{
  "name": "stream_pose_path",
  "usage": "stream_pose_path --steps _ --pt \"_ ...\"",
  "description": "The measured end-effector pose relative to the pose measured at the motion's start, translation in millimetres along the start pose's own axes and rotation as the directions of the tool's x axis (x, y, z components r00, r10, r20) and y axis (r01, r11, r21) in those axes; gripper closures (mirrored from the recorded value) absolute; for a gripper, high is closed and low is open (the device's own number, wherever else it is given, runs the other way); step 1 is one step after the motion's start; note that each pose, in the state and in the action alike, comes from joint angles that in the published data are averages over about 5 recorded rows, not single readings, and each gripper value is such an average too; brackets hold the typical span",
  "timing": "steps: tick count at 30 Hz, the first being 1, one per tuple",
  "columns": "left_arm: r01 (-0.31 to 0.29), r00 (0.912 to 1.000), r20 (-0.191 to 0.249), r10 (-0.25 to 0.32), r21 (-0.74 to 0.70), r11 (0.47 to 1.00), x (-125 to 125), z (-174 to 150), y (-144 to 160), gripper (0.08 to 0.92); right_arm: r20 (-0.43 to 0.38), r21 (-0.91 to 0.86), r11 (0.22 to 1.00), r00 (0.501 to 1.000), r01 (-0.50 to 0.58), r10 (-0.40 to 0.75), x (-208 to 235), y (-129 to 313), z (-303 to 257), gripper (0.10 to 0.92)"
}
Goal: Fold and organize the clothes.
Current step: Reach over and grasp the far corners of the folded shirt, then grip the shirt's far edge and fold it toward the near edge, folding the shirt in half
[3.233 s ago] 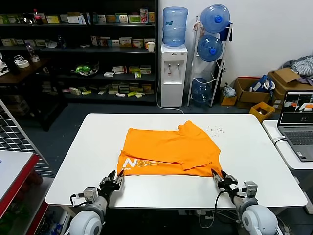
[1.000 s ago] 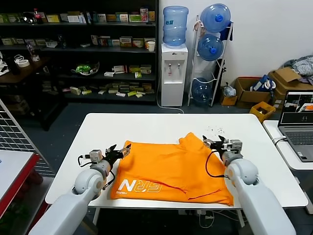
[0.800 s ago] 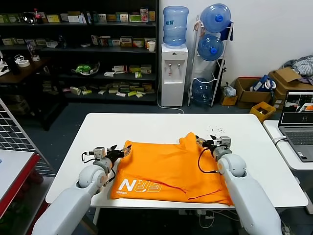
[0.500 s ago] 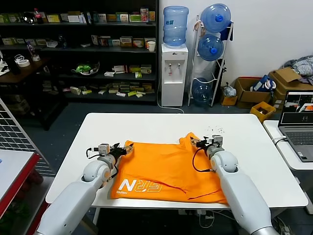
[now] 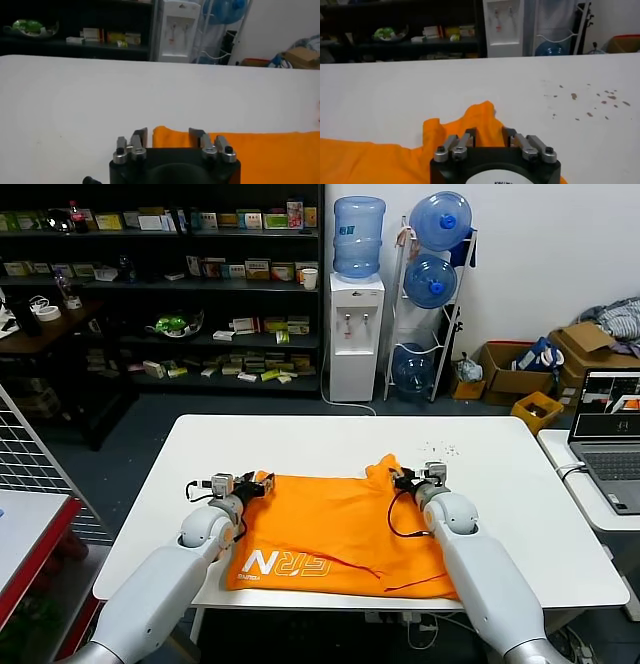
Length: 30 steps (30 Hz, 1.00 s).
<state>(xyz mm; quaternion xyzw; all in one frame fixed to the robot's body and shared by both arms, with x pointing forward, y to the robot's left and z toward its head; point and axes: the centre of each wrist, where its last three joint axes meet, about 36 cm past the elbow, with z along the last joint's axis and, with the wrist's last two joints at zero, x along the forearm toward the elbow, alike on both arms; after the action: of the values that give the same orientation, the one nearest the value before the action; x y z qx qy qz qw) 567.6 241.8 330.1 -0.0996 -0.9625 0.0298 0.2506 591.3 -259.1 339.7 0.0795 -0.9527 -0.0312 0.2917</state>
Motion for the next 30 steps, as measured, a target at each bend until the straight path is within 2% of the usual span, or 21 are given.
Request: stream_pose_path --steps 7,10,16,23,30 --pt "0.002 1.0000 0.006 -0.002 0.003 1.000 0 4 -1 0.646 0.018 -0.003 1.000 1.000 0.008 -0.008 3 -1 4 0.869" --pt "0.007 0.9998 0.017 -0.007 0.004 1.000 2 6 -3 0.733 0.038 -0.006 1.000 0.999 0.011 -0.011 7 -2 4 0.898" --pt "0.017 0.9988 0.046 -0.017 0.004 1.000 13 7 -5 0.888 0.078 -0.014 1.000 0.997 0.015 -0.014 24 -4 4 0.898" --pt "0.013 0.9957 0.092 -0.014 0.007 1.000 39 5 -13 0.909 0.101 -0.012 1.000 0.995 0.015 -0.014 61 -11 13 0.898" --pt "-0.004 0.9917 0.129 0.003 0.004 1.000 81 11 -26 0.909 0.105 0.005 1.000 0.994 0.016 -0.017 109 -10 27 0.898"
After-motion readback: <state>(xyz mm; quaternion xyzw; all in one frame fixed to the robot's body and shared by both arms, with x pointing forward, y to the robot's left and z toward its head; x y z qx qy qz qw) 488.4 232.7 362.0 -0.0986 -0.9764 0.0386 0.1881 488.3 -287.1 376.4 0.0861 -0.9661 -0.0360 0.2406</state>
